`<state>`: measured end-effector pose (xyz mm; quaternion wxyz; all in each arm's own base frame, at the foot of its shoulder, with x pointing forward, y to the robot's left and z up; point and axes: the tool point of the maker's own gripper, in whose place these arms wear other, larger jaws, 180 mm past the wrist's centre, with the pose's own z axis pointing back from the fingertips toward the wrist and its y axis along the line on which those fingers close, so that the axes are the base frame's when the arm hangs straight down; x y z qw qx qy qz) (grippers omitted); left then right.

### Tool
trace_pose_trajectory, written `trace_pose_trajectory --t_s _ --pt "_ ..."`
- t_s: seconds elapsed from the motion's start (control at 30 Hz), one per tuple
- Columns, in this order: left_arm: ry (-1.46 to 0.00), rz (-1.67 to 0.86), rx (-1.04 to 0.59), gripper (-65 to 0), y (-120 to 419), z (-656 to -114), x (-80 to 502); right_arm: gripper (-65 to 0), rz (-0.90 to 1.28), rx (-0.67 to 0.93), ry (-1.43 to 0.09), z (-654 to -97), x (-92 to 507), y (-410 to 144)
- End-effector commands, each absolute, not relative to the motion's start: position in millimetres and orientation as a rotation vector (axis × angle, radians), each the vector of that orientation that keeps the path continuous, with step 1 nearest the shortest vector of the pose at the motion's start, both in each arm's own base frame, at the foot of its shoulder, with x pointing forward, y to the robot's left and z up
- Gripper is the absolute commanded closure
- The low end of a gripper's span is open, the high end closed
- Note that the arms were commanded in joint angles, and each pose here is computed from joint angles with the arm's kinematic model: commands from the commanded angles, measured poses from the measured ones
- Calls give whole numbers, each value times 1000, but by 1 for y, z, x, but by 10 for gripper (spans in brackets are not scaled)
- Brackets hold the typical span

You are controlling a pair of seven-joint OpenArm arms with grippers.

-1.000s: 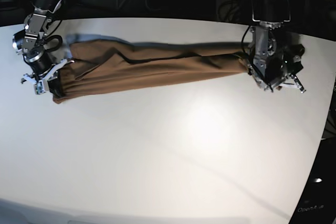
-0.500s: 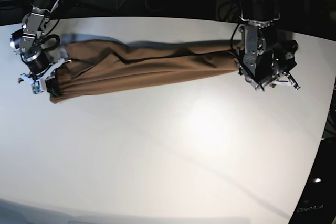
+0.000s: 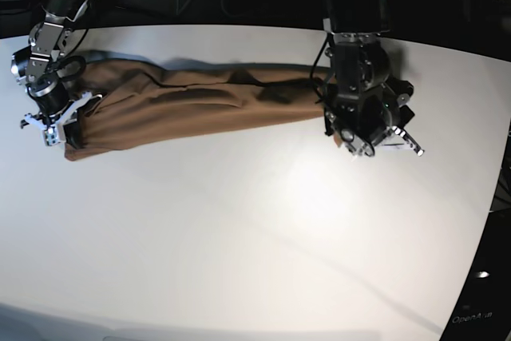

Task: Fold the T-shirt properly
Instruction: 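Lift the strip end with the left gripper and fold it over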

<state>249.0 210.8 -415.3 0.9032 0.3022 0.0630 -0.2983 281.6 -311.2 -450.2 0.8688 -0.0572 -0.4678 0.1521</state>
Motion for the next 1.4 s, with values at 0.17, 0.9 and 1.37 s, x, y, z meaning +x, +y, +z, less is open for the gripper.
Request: trace_pose_trajectory --t_s 0.17,0.9,1.37 --pt "54 -574 668 -32 210 -388 268 -4 383 -195 -704 -486 242 -335" --pt "-226 -667 431 -32 134 -377 300 -4 387 -191 -703 -487 242 -332" --pt "-375 -526 -84 -31 82 -395 295 -4 428 -192 -654 -498 238 -321"
